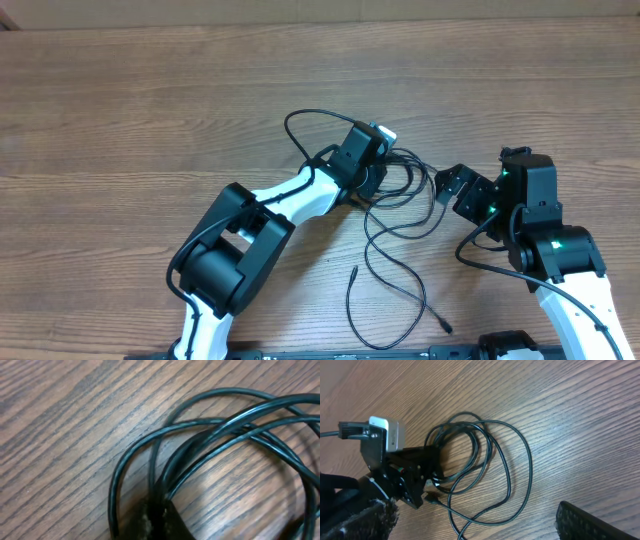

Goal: Untangle cables

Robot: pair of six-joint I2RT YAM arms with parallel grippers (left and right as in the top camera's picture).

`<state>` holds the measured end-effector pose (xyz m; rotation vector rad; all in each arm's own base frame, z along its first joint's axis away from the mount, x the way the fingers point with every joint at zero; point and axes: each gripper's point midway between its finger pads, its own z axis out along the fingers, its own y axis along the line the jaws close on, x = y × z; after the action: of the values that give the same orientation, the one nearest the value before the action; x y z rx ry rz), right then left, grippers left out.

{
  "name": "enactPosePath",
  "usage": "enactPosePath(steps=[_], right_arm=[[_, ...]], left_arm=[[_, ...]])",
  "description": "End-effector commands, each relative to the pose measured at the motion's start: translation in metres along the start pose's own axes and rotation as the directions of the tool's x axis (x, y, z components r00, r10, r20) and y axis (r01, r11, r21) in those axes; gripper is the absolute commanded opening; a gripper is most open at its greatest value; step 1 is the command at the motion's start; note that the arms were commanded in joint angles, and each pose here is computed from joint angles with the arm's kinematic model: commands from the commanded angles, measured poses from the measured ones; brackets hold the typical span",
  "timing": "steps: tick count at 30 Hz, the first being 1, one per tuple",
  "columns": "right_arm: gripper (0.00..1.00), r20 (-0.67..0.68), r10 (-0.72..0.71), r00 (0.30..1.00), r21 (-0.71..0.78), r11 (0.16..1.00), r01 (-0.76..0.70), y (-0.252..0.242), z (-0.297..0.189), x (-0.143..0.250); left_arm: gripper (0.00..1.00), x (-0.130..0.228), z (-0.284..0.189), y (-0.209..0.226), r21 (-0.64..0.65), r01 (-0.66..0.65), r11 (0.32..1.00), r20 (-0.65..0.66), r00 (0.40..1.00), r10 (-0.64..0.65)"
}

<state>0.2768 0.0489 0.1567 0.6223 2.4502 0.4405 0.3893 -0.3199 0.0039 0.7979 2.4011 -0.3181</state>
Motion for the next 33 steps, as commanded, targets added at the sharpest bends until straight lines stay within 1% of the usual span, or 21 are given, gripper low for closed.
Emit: enactPosePath(steps=[1,2,3,5,6,7,9,11,13,16,23,25,28,31,33], right_arm=[[1.00,0.023,-0.009,1.000,-0.014,1.000,0.009,0.003,-0.005,-0.005],[1.00,0.022,-0.009,1.000,-0.014,1.000,0.009,0.003,-0.005,-0.005],[1.00,0.022,-0.009,1.000,-0.014,1.000,0.009,0.003,-0.005,-0.005],[1.00,0.022,-0.014,1.000,-0.014,1.000,0.014,0.003,-0.005,-0.005],[1.00,0.021,-0.030,0.999,-0.017,0.999,0.031,0.004,-0.005,-0.005],[1.00,0.021,-0.054,0.998,-0.016,0.998,0.055,0.004,-0.005,-0.004],[1.00,0.019,-0.073,0.997,-0.014,0.997,0.073,0.004,-0.005,-0.004],[1.00,0.018,-0.077,0.997,-0.014,0.997,0.077,0.003,-0.005,-0.004],[1.00,0.016,-0.077,0.997,-0.012,0.997,0.077,0.003,-0.005,-0.003],[1.00,0.010,-0.077,0.997,-0.021,0.997,0.078,0.005,-0.005,-0.002],[1.00,-0.007,-0.082,0.997,-0.077,0.994,0.081,0.015,-0.005,0.001],[1.00,-0.018,-0.072,0.997,-0.127,0.990,0.069,0.024,-0.006,0.002],[1.00,-0.041,-0.068,0.997,-0.227,0.972,0.057,0.042,-0.010,0.005],[1.00,-0.030,-0.070,0.997,-0.241,0.969,0.061,0.045,-0.014,0.004],[1.00,-0.025,-0.069,0.997,-0.254,0.965,0.060,0.047,-0.017,0.003]], left_arm=[[0.04,0.048,0.016,-0.016,0.074,0.000,0.997,-0.140,0.990,0.010],[0.04,0.040,0.015,-0.019,0.090,-0.002,0.996,-0.132,0.991,0.014],[0.04,0.024,0.010,-0.023,0.109,-0.012,0.994,-0.116,0.993,0.025],[0.04,-0.017,-0.007,-0.026,0.114,-0.025,0.993,-0.074,0.997,0.034],[0.04,-0.030,-0.012,-0.026,0.114,-0.027,0.993,-0.060,0.998,0.034],[0.04,-0.050,-0.022,-0.028,0.119,-0.030,0.992,-0.036,0.999,0.034],[0.04,-0.074,-0.036,-0.033,0.137,-0.034,0.990,-0.006,0.999,0.035],[0.04,-0.111,-0.063,-0.042,0.177,-0.046,0.983,0.049,0.998,0.038],[0.04,-0.135,-0.085,-0.048,0.207,-0.056,0.977,0.090,0.995,0.038],[0.04,-0.159,-0.117,-0.054,0.230,-0.068,0.971,0.154,0.988,0.033],[0.04,-0.188,-0.190,-0.057,0.250,-0.034,0.968,0.263,0.964,-0.035],[0.04,-0.192,-0.215,-0.065,0.297,-0.024,0.954,0.284,0.957,-0.064],[0.04,-0.188,-0.237,-0.076,0.364,-0.036,0.931,0.276,0.959,-0.071],[0.04,-0.179,-0.246,-0.076,0.367,-0.020,0.930,0.242,0.967,-0.075],[0.04,-0.176,-0.250,-0.081,0.396,-0.011,0.918,0.226,0.970,-0.085]])
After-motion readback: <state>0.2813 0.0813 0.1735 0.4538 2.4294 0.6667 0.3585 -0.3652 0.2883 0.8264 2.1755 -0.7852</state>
